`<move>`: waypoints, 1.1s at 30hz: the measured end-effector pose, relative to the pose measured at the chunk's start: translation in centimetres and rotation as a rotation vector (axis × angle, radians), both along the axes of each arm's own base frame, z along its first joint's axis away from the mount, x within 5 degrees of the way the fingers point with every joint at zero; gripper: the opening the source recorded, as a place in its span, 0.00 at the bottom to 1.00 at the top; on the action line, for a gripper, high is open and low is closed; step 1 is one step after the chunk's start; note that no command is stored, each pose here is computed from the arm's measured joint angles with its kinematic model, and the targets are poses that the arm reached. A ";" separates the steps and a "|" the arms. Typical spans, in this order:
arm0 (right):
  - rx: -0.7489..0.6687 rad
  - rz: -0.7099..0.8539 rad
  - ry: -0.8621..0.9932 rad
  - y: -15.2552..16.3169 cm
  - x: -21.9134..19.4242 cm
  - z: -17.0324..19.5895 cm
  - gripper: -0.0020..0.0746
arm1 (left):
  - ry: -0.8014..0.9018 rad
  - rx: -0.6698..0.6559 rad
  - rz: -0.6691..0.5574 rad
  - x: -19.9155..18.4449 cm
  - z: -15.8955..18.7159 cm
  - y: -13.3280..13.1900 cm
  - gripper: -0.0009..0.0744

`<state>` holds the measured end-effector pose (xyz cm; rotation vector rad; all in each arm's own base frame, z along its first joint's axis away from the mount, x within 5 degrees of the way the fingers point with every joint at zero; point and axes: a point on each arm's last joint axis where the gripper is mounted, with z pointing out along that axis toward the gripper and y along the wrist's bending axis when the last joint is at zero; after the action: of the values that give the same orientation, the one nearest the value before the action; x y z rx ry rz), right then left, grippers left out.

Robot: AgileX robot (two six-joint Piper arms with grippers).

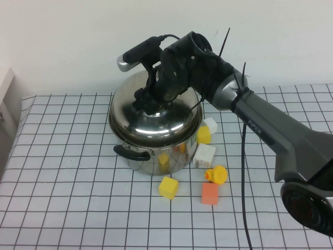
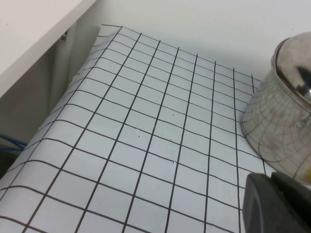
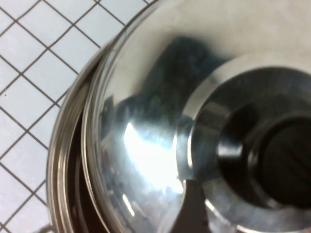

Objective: Cover the pot
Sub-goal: Place the pot lid on the pot

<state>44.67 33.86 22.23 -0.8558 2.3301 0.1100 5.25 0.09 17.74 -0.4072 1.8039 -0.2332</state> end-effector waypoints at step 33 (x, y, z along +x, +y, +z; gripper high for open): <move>0.019 0.003 -0.051 0.1 0.4 0.3 0.46 | 0.000 0.003 -0.001 0.0 0.0 0.0 0.01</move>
<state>45.09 33.92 22.54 -0.8431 2.2765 0.1104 5.25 0.09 17.74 -0.4048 1.8044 -0.2313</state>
